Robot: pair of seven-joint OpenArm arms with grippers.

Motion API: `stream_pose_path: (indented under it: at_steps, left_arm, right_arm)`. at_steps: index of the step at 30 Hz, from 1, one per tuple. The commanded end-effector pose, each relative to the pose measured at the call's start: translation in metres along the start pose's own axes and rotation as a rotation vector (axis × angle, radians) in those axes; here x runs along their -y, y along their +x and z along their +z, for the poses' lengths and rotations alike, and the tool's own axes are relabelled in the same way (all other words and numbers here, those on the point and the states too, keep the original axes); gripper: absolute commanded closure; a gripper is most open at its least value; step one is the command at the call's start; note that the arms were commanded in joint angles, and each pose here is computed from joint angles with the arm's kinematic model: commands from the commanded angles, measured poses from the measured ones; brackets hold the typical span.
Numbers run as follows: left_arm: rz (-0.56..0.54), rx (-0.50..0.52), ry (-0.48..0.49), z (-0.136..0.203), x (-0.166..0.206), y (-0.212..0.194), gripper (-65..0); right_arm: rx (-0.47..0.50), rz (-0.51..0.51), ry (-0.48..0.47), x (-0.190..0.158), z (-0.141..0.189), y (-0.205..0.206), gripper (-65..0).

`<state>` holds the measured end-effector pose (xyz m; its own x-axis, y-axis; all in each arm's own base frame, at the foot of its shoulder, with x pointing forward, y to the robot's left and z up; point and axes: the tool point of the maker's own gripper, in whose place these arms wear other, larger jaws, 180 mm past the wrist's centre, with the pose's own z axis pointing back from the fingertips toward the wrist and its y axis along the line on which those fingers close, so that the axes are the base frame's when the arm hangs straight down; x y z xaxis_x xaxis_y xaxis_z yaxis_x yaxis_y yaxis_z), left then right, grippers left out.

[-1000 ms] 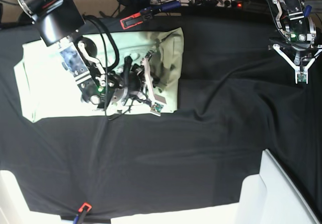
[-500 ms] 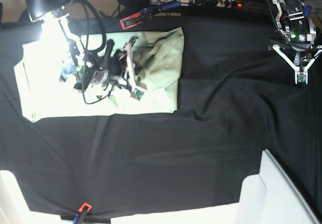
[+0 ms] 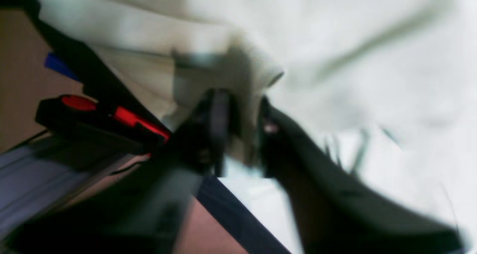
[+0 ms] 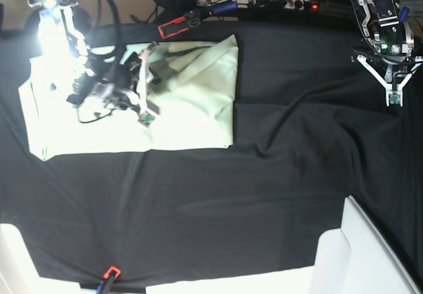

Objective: Fold the T-shirt properly
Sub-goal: 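Drag the pinched fabric with the right gripper toward its arm base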

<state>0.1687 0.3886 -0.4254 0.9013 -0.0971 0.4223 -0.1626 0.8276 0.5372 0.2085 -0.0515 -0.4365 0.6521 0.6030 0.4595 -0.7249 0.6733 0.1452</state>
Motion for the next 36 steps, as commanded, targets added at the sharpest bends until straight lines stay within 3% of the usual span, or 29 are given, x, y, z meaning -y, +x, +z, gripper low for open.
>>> stream_pose_path:
  at_steps: [1, 3, 5, 12, 14, 18, 19, 21, 26, 36]
  left_arm:
    - [-0.005, 0.031, 0.037, 0.001, -0.013, 0.010, 0.0]
    - [-0.003, 0.035, 0.038, 0.001, -0.014, 0.012, 0.0]
    - [-0.003, 0.035, 0.038, 0.001, -0.014, 0.012, 0.0]
    - [-0.004, 0.037, 0.036, 0.001, -0.013, 0.013, 0.0]
    - [-0.005, 0.037, 0.035, 0.001, -0.012, 0.013, 0.0]
    - [-0.006, 0.039, 0.034, 0.001, -0.012, 0.014, 0.0]
    - [-0.007, 0.039, 0.035, 0.002, -0.012, 0.014, 0.0]
    - [-0.005, 0.039, 0.037, 0.002, -0.013, 0.013, 0.0]
    - [-0.006, 0.036, 0.039, 0.002, -0.014, 0.011, 0.0]
    - [-0.005, 0.034, 0.038, 0.002, -0.014, 0.011, 0.0]
  right_arm:
    - [0.036, -0.002, -0.017, 0.005, 0.009, 0.009, -26.7]
    - [0.021, -0.031, -0.047, 0.012, 0.017, 0.001, -36.0]
    - [-0.006, -0.053, -0.059, 0.013, 0.021, -0.010, -40.8]
    - [0.053, -0.081, -0.107, 0.021, 0.036, 0.004, -40.9]
    - [0.074, -0.061, -0.118, 0.029, 0.037, 0.019, -34.0]
    - [0.072, 0.003, -0.060, 0.021, 0.019, 0.041, -2.8]
    - [0.071, 0.012, -0.037, 0.017, 0.012, 0.048, 0.0]
    - [0.070, -0.001, 0.003, 0.010, -0.002, 0.055, -2.9]
    - [0.094, -0.046, 0.071, 0.003, -0.026, 0.069, -0.1]
    - [0.033, -0.141, 0.139, 0.006, -0.060, 0.044, -0.1]
